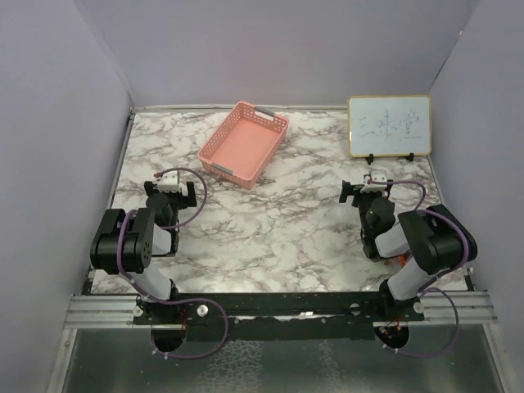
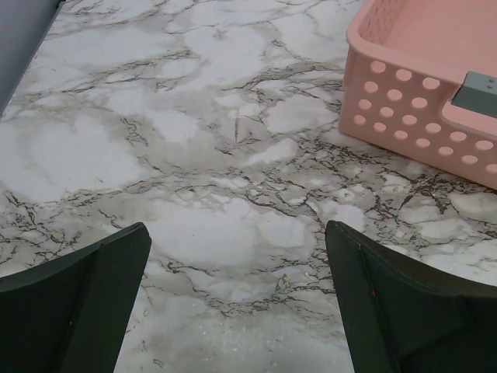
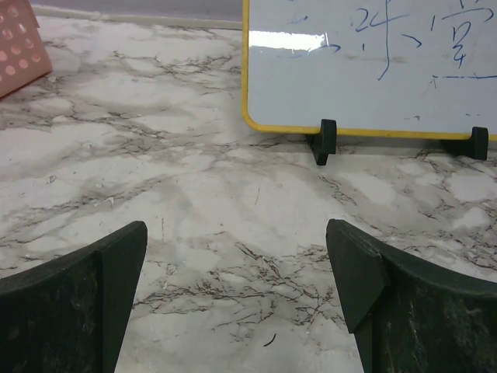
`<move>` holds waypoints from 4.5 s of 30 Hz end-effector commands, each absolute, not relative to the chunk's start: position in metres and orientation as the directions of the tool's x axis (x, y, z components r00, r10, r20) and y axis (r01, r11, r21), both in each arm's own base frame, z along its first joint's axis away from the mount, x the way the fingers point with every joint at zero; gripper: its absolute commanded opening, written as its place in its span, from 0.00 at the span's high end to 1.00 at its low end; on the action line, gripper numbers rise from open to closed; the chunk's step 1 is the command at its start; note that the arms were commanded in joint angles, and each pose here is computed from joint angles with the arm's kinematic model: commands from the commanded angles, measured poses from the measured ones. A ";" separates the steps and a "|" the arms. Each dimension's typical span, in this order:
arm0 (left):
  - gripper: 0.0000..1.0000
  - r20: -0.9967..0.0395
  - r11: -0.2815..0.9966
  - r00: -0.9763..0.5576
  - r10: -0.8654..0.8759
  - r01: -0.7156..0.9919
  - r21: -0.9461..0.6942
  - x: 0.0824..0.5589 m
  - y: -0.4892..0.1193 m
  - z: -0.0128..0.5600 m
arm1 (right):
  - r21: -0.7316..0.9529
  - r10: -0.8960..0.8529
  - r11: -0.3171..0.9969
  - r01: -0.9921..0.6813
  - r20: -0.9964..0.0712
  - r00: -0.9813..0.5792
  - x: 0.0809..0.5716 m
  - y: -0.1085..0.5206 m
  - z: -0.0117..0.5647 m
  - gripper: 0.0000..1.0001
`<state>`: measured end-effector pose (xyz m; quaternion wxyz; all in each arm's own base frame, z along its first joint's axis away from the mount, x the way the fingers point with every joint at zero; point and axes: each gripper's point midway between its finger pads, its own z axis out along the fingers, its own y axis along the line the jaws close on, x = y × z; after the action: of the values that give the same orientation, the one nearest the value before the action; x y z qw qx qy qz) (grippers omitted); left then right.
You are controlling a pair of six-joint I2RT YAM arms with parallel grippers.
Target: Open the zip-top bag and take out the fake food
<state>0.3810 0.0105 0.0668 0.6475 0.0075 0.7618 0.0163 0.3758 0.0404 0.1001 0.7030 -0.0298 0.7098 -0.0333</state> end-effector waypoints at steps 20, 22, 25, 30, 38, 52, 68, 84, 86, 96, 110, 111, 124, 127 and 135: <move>0.01 -0.990 0.999 -0.132 0.041 0.000 0.042 0.386 0.009 0.074 | -0.095 -0.095 0.995 -0.005 -0.995 0.025 0.377 0.041 0.115 0.01; 0.01 -0.990 0.999 -0.133 0.041 0.000 0.042 0.386 0.009 0.074 | -0.118 -0.119 0.992 -0.044 -0.993 -0.018 0.384 0.048 0.126 0.01; 0.01 -0.990 0.999 -0.132 0.040 -0.001 0.041 0.386 0.009 0.074 | -0.054 -0.048 0.991 -0.119 -0.997 0.055 0.387 0.065 0.185 0.01; 0.01 -0.990 0.999 -0.133 0.041 -0.001 0.041 0.386 0.009 0.074 | 0.231 0.229 0.969 0.091 -0.973 0.032 0.378 0.037 0.242 0.01; 0.01 -0.990 0.999 -0.133 0.041 -0.001 0.041 0.386 0.009 0.074 | 0.187 0.332 0.848 0.496 -0.917 -0.221 0.357 -0.013 0.247 0.02; 0.01 -0.990 0.999 -0.135 0.042 -0.001 0.042 0.386 0.009 0.074 | 0.087 0.277 0.938 0.335 -0.767 -0.579 0.292 0.014 0.203 0.18; 0.01 -0.994 0.996 -0.095 0.058 -0.063 0.064 0.378 0.012 0.083 | 0.012 0.279 0.926 0.376 -0.691 -0.666 0.287 0.009 0.145 0.67; 0.01 -0.964 0.899 -0.152 -0.217 -0.416 -0.136 0.372 0.048 0.111 | 0.321 0.250 0.946 -0.048 -0.814 -0.525 0.329 0.093 0.273 0.99; 0.01 -0.958 0.905 -0.132 -0.256 -0.381 -0.189 0.375 0.039 0.121 | 0.346 0.247 0.933 -0.102 -0.819 -0.518 0.336 0.110 0.278 0.99; 0.01 -0.972 0.970 -0.088 -0.216 0.095 -0.224 0.378 -0.086 0.193 | 0.247 -0.042 0.875 -0.417 -0.820 -0.572 0.347 0.230 0.249 0.99; 0.10 -0.978 0.615 -0.125 -0.169 0.762 -0.204 0.328 -0.245 0.210 | 0.317 -0.165 0.684 -0.657 -0.811 -0.562 0.299 0.261 0.215 0.83; 0.16 -0.977 0.585 -0.133 -0.169 0.784 -0.208 0.327 -0.253 0.209 | 0.313 -0.161 0.687 -0.656 -0.814 -0.558 0.297 0.259 0.215 0.77; 0.21 -0.984 0.499 -0.169 -0.052 0.849 -0.172 0.320 -0.310 0.172 | 0.276 -0.181 0.734 -0.621 -0.802 -0.570 0.280 0.236 0.189 0.37; 0.22 -0.983 0.504 -0.178 -0.051 0.845 -0.179 0.320 -0.310 0.166 | 0.296 -0.188 0.695 -0.655 -0.805 -0.563 0.271 0.241 0.189 0.36; 0.27 -0.981 0.516 -0.188 -0.041 0.837 -0.182 0.323 -0.310 0.160 | 0.291 -0.156 0.643 -0.708 -0.856 -0.493 0.255 0.240 0.209 0.37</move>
<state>0.3217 -0.3061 0.1523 0.5496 0.2900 0.6798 -0.3895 0.2605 0.2313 0.1725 0.3718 -0.2472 0.8475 0.2871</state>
